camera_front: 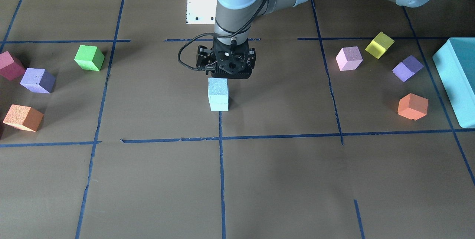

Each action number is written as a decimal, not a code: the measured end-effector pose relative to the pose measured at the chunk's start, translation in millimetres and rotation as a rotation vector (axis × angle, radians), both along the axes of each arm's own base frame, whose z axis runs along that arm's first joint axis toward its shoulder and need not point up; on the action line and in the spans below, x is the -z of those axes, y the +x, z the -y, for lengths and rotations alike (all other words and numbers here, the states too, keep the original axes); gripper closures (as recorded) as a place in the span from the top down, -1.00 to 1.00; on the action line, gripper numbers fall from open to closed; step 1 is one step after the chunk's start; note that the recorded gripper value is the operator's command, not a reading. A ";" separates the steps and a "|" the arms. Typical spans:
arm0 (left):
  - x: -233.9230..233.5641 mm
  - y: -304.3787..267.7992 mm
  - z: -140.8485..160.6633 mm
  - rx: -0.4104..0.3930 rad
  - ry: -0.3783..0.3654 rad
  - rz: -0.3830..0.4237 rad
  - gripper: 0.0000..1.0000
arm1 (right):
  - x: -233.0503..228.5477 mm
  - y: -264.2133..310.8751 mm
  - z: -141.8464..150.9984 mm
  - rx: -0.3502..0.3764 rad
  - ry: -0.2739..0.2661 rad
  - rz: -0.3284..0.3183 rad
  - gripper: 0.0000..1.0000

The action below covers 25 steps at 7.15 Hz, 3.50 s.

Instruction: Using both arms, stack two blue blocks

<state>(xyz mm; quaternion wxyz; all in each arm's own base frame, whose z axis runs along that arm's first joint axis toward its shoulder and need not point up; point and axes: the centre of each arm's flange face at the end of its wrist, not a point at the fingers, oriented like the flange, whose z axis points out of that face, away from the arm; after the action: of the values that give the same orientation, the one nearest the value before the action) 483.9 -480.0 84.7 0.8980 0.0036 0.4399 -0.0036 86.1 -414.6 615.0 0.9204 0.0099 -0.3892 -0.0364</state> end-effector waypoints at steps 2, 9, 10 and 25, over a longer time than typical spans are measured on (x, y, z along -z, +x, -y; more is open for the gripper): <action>-46.7 -85.4 9.3 -0.001 0.077 0.053 1.00 | -3.0 -0.4 -0.3 -0.002 0.000 0.000 1.00; -321.5 -409.8 71.5 -0.183 0.222 0.178 1.00 | -14.8 -13.2 1.1 -0.068 -0.004 0.040 1.00; -364.7 -455.4 58.0 -0.182 0.215 0.190 1.00 | -13.2 -14.7 1.7 -0.078 -0.014 0.055 1.00; -589.4 -577.1 -5.7 0.001 0.093 0.085 1.00 | -8.0 -19.1 6.8 -0.071 0.009 0.054 1.00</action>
<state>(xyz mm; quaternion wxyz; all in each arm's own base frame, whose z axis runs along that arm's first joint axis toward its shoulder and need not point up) -93.1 -474.3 674.2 0.9147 0.0455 0.4013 0.0166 67.1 -421.4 623.0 0.9102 0.0291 -0.4132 -0.0050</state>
